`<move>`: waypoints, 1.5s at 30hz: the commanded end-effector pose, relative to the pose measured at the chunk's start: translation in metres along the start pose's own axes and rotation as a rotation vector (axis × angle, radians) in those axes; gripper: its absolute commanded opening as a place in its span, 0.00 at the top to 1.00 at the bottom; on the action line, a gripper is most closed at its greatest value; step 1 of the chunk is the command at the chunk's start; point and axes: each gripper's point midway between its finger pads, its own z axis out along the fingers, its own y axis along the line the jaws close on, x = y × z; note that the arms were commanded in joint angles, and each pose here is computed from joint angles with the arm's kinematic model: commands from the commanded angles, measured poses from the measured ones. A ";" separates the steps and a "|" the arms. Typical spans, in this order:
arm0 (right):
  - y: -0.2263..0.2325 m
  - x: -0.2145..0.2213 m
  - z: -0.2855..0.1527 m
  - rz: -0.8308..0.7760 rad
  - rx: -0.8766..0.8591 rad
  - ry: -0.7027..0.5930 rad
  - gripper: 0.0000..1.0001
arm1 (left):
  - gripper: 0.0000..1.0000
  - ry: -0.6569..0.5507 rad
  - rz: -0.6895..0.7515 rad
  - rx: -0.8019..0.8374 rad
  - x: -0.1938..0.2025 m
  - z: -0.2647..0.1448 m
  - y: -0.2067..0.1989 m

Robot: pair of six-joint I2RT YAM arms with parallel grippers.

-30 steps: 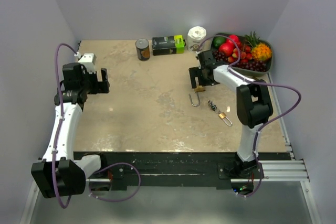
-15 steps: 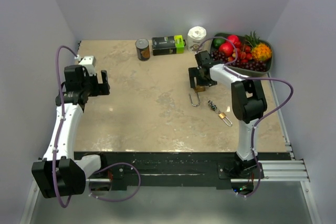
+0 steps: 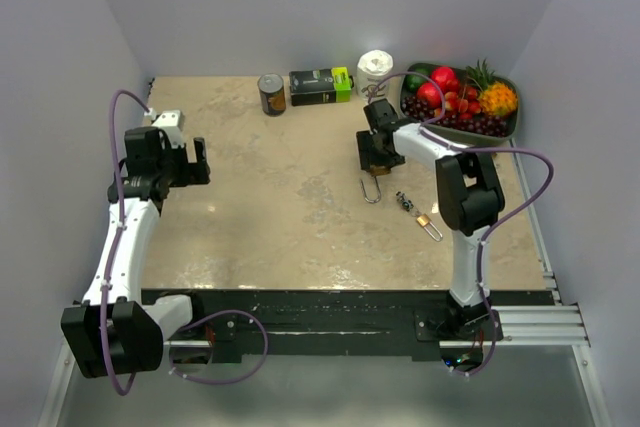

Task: Lock with the key
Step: Pick up the lock from the center of the board.

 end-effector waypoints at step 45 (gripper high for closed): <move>0.053 -0.130 -0.201 0.482 -0.362 -0.520 1.00 | 0.13 -0.320 0.130 0.699 -0.032 0.007 -0.380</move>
